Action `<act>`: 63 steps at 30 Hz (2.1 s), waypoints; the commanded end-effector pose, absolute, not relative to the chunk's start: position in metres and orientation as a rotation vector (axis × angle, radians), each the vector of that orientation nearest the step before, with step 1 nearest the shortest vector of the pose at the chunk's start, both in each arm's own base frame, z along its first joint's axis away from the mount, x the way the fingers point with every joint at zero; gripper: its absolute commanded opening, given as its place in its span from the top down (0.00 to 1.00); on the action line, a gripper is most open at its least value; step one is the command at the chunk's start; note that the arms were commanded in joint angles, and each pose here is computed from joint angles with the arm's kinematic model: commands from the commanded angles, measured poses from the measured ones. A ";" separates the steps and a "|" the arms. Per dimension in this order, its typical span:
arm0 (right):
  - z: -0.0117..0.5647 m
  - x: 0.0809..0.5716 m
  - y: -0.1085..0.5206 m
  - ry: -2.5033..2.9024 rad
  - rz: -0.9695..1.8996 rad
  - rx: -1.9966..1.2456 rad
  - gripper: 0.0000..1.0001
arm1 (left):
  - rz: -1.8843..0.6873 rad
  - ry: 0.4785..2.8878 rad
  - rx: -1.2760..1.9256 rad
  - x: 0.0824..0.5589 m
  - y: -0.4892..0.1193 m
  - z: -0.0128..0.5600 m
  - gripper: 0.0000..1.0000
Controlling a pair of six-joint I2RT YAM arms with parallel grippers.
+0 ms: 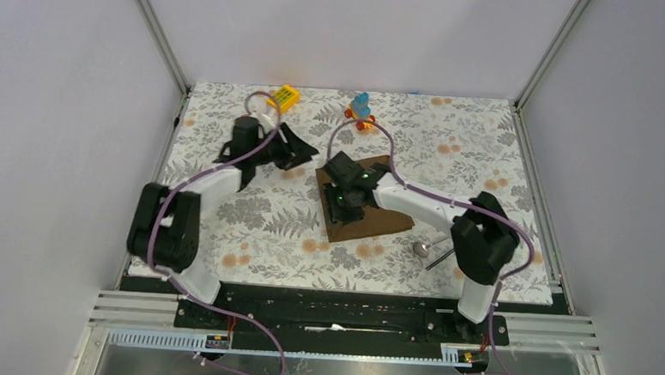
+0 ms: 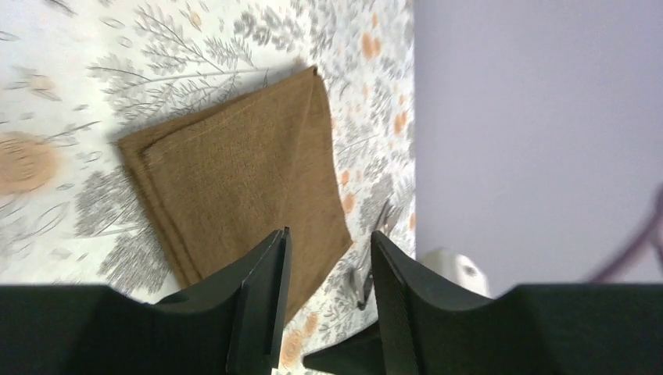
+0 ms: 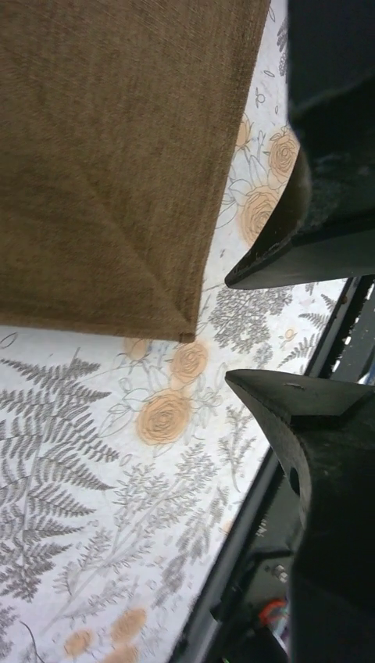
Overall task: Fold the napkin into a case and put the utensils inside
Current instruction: Pick up the upper triangle-folded napkin from the center of the board.
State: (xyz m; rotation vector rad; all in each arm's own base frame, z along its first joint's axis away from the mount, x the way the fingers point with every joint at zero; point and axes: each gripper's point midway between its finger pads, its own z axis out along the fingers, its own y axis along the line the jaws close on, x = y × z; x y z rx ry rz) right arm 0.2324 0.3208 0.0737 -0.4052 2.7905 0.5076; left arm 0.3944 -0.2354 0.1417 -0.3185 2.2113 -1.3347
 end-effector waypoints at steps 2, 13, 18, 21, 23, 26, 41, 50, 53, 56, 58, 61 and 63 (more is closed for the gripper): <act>0.066 0.234 0.311 2.820 0.074 -0.472 0.50 | -1.341 2.072 -0.463 0.370 -0.168 0.187 0.46; 0.051 0.232 0.343 2.888 -0.042 -0.562 0.43 | -0.936 2.006 -0.571 0.343 -0.059 0.211 0.29; 0.047 0.236 0.349 2.883 -0.091 -0.571 0.54 | -0.906 2.019 -0.574 0.341 -0.045 0.198 0.30; 0.044 0.238 0.351 2.886 -0.106 -0.577 0.56 | -0.925 2.024 -0.579 0.339 -0.041 0.192 0.30; 0.039 0.239 0.352 2.893 -0.119 -0.583 0.56 | -0.936 2.023 -0.586 0.339 -0.037 0.189 0.30; 0.035 0.241 0.351 2.896 -0.148 -0.589 0.56 | -0.966 2.013 -0.586 0.339 -0.036 0.190 0.31; -0.001 0.238 0.345 2.913 -0.200 -0.633 0.61 | -0.999 1.997 -0.582 0.336 -0.036 0.189 0.32; -0.016 0.247 0.331 2.826 -0.250 -0.638 0.86 | -1.006 2.007 -0.576 0.334 -0.037 0.185 0.31; -0.001 0.254 0.335 2.763 -0.189 -0.642 1.00 | -1.014 2.007 -0.573 0.333 -0.038 0.182 0.27; 0.020 0.255 0.353 2.721 -0.018 -0.657 1.00 | -1.044 2.021 -0.546 0.334 -0.047 0.180 0.22; 0.033 0.252 0.362 2.711 0.082 -0.660 1.00 | -1.095 2.055 -0.514 0.334 -0.062 0.175 0.21; 0.043 0.247 0.366 2.710 0.148 -0.672 1.00 | -1.173 2.076 -0.517 0.334 -0.082 0.164 0.21; 0.047 0.246 0.365 2.704 0.161 -0.674 1.00 | -1.218 2.078 -0.535 0.333 -0.094 0.158 0.20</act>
